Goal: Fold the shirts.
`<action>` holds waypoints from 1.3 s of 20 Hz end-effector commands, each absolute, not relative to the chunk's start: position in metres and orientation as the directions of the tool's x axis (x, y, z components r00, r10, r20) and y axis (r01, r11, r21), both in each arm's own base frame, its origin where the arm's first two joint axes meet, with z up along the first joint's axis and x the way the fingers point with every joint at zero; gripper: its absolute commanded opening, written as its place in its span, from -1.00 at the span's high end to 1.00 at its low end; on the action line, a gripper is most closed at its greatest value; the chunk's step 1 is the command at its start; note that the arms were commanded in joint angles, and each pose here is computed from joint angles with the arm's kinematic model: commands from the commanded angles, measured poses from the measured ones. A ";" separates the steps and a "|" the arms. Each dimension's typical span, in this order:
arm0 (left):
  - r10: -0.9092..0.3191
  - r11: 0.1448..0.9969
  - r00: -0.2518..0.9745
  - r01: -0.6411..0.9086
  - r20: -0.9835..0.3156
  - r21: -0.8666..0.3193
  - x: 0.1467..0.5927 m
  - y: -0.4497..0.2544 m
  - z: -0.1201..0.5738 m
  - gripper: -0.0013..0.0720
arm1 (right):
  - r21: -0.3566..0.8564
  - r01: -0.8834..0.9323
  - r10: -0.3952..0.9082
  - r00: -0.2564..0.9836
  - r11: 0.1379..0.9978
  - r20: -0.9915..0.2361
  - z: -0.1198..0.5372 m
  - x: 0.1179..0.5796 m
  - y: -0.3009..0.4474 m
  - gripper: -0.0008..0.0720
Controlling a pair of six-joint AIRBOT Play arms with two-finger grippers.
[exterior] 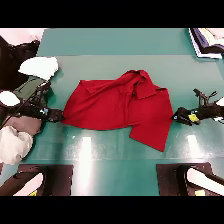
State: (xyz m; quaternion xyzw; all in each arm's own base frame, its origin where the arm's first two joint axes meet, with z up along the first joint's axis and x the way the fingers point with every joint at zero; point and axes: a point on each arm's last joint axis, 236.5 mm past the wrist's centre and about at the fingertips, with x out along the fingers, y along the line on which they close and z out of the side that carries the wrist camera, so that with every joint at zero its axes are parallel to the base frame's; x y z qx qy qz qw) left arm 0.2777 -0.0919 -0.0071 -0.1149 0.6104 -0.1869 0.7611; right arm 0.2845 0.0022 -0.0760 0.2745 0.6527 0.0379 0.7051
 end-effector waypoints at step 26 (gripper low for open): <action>-0.404 0.914 0.886 0.400 0.228 0.065 0.213 -0.095 0.592 0.90 | -0.023 -0.107 0.109 0.985 0.994 0.134 0.544 0.250 0.019 0.94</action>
